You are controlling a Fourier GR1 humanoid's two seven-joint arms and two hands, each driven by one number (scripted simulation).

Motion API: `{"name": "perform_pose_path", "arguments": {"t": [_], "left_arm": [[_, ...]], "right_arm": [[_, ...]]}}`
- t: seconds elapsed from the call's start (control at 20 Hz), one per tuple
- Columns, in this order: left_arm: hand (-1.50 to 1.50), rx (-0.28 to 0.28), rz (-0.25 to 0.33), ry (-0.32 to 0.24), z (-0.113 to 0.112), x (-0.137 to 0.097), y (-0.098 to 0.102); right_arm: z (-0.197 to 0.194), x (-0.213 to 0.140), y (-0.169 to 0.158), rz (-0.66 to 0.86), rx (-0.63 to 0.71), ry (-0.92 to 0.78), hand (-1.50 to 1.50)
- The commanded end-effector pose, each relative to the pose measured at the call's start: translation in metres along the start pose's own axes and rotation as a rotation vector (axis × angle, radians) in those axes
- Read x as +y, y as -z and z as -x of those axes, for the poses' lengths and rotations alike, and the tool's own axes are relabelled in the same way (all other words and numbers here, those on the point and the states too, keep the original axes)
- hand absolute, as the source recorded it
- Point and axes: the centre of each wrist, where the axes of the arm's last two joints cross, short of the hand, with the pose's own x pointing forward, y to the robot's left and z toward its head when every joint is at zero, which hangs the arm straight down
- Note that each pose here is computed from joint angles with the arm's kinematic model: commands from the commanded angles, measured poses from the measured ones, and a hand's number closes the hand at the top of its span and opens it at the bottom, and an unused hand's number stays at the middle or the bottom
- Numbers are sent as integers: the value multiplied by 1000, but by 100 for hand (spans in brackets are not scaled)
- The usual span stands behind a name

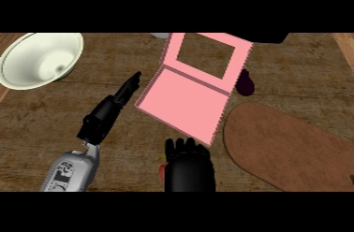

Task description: Pick the bell pepper from the cutting board and place it in the cardboard box

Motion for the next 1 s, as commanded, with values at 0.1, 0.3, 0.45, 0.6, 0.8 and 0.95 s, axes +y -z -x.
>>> {"name": "perform_pose_path", "arguments": {"t": [0.1, 0.3, 0.45, 0.6, 0.8, 0.95], "left_arm": [[0, 5, -18, -7, 2, -3, 0], [0, 20, -15, -11, 5, -7, -1], [0, 19, -13, -24, 2, -8, 3], [0, 0, -23, -5, 0, 1, 2], [0, 13, -18, -8, 10, 5, -1], [0, 3, -6, -2, 4, 5, 4]], "right_arm": [[-21, -31, -13, 145, 84, 113, 150], [-19, -55, -4, 187, 131, 177, 150], [-21, -51, 6, 214, 179, 162, 150], [-21, -61, 25, 254, 218, 142, 150], [-22, -78, 36, 275, 255, 151, 150], [-27, -84, 55, 285, 273, 160, 150]]}}
